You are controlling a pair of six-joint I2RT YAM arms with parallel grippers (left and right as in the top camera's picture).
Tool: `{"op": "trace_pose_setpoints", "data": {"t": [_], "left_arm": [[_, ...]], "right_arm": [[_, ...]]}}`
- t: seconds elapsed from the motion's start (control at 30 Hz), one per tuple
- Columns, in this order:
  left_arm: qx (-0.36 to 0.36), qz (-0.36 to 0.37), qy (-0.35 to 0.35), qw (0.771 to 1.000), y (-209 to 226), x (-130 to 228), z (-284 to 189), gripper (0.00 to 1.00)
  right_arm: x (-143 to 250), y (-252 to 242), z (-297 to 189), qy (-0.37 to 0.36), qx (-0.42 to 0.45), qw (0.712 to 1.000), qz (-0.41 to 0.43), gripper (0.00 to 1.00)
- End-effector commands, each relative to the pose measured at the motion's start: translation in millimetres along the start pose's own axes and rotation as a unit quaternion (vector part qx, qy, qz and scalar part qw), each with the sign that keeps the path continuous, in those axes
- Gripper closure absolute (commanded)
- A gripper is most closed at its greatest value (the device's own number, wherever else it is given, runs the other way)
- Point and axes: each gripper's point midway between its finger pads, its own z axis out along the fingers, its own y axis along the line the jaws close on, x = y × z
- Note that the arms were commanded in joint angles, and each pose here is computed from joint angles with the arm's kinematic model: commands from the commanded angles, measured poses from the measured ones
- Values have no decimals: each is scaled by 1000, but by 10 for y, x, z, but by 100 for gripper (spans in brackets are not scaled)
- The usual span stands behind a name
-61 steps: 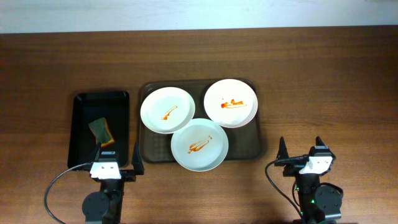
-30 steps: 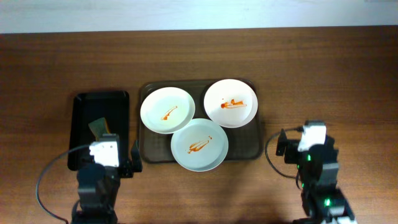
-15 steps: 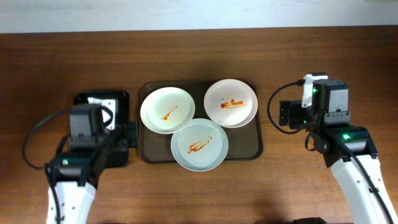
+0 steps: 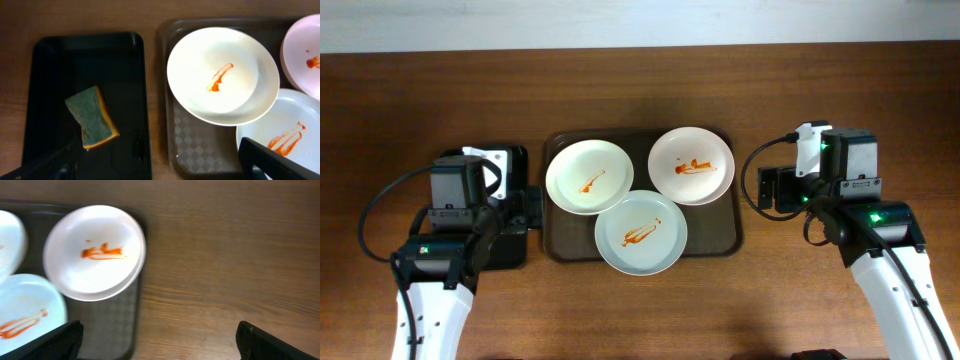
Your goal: Clean dirty plates on tray and stack at the side
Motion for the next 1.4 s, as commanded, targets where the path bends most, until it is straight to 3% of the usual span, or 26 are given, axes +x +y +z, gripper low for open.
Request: {"op": "trace_pose_setpoints", "data": {"t": [0.0,0.1,0.2,0.47,0.67,0.97,1.0,1.07,1.37], "left_arm": [[-63,-35,-3,997,220,-64,30,0],[-108,-67,25,992,400,17,204,1],[-119,-94,65,986,503,140,494,11],[-159,-223,123,954,812,456,901,11],[-174,-253,98,946,1083,390,1014,16],[-180,-252,148,939,1097,649,1303,16],[-181,-251,161,937,1096,720,1365,27],[-182,-250,175,935,1093,798,1423,37],[-183,-249,190,932,1107,920,1642,52]], "right_arm": [[-53,178,-15,-8,-48,999,-4,0],[-53,178,-15,-7,-48,999,7,2],[-48,179,-14,-6,-48,999,8,4],[90,215,113,32,-61,998,12,8],[167,235,208,55,-68,996,15,10],[178,234,209,58,-68,996,15,11],[178,234,209,58,-68,996,15,11],[179,234,209,58,-68,996,15,11],[184,234,209,59,-68,996,15,11]]}}
